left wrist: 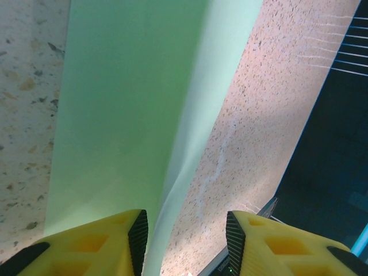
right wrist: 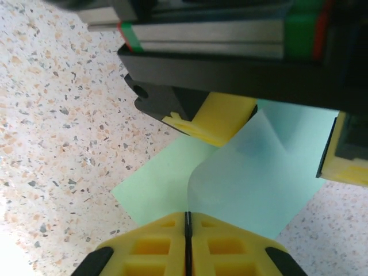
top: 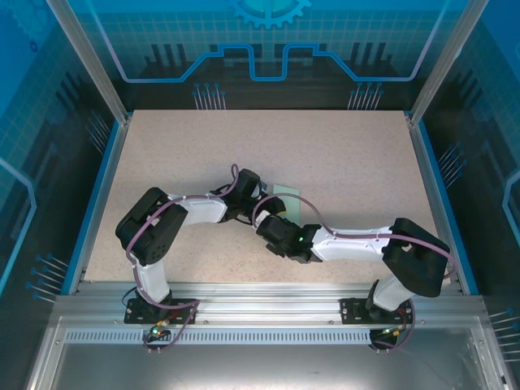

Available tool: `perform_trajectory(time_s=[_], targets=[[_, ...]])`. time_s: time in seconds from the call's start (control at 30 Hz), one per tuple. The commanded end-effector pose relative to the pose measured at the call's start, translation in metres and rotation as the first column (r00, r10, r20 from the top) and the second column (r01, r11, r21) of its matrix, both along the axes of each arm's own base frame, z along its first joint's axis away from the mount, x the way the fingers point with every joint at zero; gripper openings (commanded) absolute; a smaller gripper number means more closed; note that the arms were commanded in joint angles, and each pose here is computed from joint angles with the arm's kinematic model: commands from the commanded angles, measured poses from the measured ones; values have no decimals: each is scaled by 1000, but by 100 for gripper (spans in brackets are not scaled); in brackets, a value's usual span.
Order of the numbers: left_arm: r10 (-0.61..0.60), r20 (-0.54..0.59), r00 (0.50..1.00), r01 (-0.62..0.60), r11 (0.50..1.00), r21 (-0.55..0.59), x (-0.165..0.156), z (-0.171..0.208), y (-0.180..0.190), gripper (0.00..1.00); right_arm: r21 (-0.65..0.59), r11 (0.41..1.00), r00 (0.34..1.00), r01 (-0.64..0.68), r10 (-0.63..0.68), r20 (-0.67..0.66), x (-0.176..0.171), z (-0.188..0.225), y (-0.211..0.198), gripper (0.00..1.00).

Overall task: Fold a paper plane with a square sheet of paper (pick it up from the middle)
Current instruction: Fold the triangle a second time at the center of the table.

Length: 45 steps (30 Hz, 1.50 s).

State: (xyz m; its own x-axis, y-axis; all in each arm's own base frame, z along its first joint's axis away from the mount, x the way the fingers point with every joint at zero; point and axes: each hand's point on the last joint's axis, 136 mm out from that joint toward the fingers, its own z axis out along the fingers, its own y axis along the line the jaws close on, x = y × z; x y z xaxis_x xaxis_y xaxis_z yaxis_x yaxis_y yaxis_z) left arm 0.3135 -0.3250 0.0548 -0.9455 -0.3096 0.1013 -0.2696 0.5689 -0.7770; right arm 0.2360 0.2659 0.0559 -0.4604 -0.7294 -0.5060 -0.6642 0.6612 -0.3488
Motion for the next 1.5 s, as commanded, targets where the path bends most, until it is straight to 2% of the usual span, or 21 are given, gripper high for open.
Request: perform_trajectory(time_s=[0.0,0.17,0.3,0.43,0.57,0.73,1.1,1.47], targets=[[-10,15,1000,10,1000,-12,3,14,-5,46,100,994,995,34,-25,-92,-5,2,-1,7],[7,29,1000,-8,1000,17,5,16,0,51,248,968,968,44,20,-249,-15,-1,4,5],[36,47,998,-39,997,68,6,17,11,58,346,935,946,71,47,-321,-14,1,3,5],[71,71,995,-79,991,113,5,19,23,66,412,902,925,128,40,-377,-9,0,-5,6],[90,90,992,-102,985,137,3,22,32,67,451,873,896,186,38,-443,-7,-2,-10,6],[92,103,990,-108,981,161,0,24,38,66,474,829,835,297,15,-550,1,-10,-21,7],[70,124,990,-92,980,177,-13,25,42,47,521,717,736,463,17,-677,15,-18,-38,7],[-9,111,994,-10,986,169,-23,20,14,45,510,663,685,548,-6,-728,35,-17,-59,8]])
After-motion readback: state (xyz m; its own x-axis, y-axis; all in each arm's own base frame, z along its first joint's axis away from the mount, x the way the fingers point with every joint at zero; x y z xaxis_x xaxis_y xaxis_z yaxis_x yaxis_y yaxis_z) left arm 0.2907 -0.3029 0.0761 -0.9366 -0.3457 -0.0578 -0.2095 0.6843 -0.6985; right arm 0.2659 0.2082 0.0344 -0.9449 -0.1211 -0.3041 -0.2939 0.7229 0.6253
